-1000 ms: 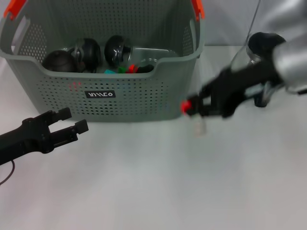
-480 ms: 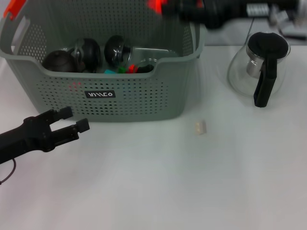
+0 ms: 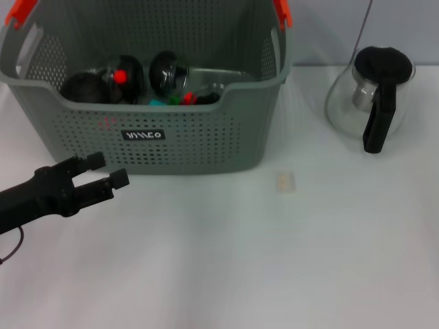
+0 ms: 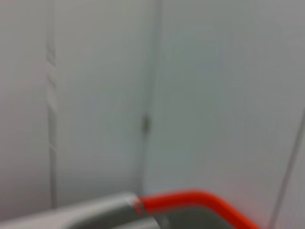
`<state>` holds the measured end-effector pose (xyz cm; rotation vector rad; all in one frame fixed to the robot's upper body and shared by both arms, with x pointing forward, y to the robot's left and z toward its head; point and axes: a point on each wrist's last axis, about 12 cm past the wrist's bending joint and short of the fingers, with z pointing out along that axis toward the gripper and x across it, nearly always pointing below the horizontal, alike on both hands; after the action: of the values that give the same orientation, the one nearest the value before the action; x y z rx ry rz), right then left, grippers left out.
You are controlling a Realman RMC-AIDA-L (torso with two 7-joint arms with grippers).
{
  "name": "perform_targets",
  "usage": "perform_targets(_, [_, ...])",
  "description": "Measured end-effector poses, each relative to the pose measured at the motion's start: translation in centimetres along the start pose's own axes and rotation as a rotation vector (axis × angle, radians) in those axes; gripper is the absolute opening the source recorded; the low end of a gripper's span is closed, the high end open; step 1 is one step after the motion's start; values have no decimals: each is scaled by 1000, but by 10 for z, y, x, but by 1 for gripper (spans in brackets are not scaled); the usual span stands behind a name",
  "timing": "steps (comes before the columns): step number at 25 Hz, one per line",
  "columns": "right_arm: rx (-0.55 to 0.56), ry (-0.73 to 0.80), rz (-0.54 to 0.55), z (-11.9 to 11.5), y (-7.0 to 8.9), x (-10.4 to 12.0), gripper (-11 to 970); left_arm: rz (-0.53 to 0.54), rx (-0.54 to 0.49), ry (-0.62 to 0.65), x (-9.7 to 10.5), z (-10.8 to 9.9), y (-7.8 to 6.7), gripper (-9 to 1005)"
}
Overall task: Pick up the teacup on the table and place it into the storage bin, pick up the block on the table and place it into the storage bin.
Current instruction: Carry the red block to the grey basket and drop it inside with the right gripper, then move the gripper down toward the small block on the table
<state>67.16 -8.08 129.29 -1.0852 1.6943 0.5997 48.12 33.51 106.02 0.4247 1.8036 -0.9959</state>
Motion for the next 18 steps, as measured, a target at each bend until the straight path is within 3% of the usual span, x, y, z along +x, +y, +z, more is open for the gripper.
perform_targets(4, [54, 91, -32, 23, 5, -2, 30, -1, -4, -3, 0, -1, 0, 849])
perform_targets(10, [48, 118, -50, 26, 12, -2, 24, -2, -12, -4, 0, 0, 1, 849])
perform_targets(15, [46, 57, -18, 8, 10, 6, 29, -1, -7, 0, -1, 1, 1, 849])
perform_targets(18, [4, -63, 12, -22, 11, 31, 32, -2, -11, 0, 0, 1, 1, 849])
